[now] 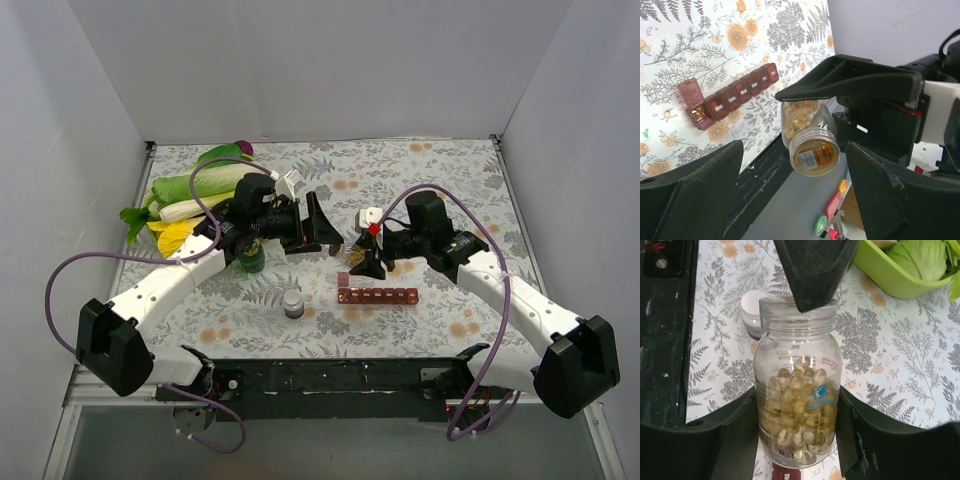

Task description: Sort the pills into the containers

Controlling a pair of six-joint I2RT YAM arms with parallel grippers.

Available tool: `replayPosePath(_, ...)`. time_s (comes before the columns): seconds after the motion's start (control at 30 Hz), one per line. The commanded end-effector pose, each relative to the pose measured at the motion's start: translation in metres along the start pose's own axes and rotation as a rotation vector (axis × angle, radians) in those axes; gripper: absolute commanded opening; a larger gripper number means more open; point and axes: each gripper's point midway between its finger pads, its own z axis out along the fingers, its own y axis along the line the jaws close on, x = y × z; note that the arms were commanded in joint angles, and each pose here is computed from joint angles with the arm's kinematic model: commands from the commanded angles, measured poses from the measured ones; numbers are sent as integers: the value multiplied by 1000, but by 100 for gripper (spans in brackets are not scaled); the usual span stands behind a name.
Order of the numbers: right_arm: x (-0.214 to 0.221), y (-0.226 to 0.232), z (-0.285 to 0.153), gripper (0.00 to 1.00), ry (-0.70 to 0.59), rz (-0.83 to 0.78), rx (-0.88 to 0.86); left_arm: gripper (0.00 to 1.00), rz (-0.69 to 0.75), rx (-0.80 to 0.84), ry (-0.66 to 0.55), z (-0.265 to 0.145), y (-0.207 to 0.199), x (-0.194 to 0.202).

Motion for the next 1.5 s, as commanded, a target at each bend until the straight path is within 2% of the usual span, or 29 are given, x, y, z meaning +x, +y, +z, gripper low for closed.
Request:
replayPosePath(0.0, -11, -14, -8, 1, 21, -95, 72, 81, 15, 4, -38, -3, -20, -16)
replayPosePath(0.17, -9, -16, -6, 1, 31, -88, 80, 74, 2, 5, -17, 0, -19, -13)
replayPosePath(0.47, -11, -18, -4, 1, 36, -86, 83, 68, -9, 12, 33, 9, -18, -2)
replayPosePath(0.87, -8, -16, -1, 1, 40, -79, 74, 40, 7, 41, 106, 17, -19, 11)
replayPosePath(0.97, -10, -9, 1, 1, 21, -51, 40, 36, 133, 94, 151, 14, -24, 17)
replayPosePath(1.0, -12, -6, 2, 1, 9, -39, 19, 36, 243, 121, 161, 13, -23, 19)
replayPosePath(1.1, -18, 13, 7, 1, -45, 50, -93, 33, 432, 206, 224, 6, -29, 28)
replayPosePath(1.23, -25, 40, 12, 1, -134, 194, -266, 33, 815, 286, 260, -2, -19, 38)
replayPosePath(1.27, -31, 51, 9, 1, -162, 280, -339, 33, 860, 295, 261, -3, -18, 39)
replayPosePath(1.3, -40, 49, 10, 1, -208, 253, -358, 32, 907, 297, 259, -3, -15, 38)
replayPosePath(1.37, -38, 59, 7, 1, -222, 365, -433, 34, 974, 285, 256, 0, -11, 33)
replayPosePath(1.47, -41, 59, 4, 1, -259, 375, -473, 43, 967, 256, 226, 0, -16, 23)
